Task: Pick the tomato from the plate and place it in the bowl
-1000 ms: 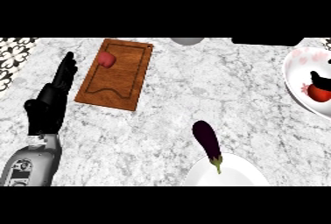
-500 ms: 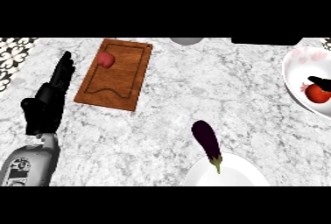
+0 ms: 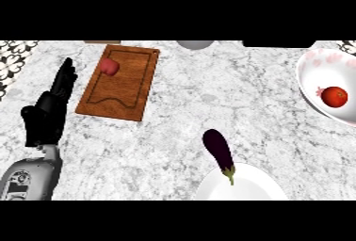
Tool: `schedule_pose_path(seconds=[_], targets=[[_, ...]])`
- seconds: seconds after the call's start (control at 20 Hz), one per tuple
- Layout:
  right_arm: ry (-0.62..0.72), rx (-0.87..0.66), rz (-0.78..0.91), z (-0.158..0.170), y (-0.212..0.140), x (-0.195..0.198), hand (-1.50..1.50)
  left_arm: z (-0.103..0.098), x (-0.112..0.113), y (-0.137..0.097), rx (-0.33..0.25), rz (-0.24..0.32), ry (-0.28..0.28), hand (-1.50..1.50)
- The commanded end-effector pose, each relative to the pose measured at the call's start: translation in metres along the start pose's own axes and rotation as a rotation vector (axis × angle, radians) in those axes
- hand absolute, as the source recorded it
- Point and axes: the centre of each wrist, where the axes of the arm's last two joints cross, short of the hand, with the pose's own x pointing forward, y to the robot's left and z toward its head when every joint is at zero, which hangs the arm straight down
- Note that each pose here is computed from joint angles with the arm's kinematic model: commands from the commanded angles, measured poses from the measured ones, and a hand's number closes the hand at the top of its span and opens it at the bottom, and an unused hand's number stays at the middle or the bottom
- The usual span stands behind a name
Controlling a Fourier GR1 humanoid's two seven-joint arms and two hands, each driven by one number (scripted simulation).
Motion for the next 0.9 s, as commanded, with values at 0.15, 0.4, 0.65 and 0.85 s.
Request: schedule_pose_path(seconds=[0.15,0.4,0.65,0.85], targets=[[-0.049,0.059,-0.167,0.030,-0.063,-0.031,-1.50,0.002,-0.009,0.008,0.034,0.004,0.010,0.00],[-0.048,0.144,-0.161,0.049,-0.071,-0.047,-1.50,0.011,-0.010,0.010,0.040,-0.018,0.006,0.00],[-0.066,0.152,-0.163,0.056,-0.072,-0.052,-1.50,-0.009,-0.004,-0.016,0.014,-0.018,0.020,0.00],[-0.081,0.164,-0.185,0.060,-0.082,-0.053,-1.50,0.000,0.000,0.000,0.014,-0.011,0.030,0.00]])
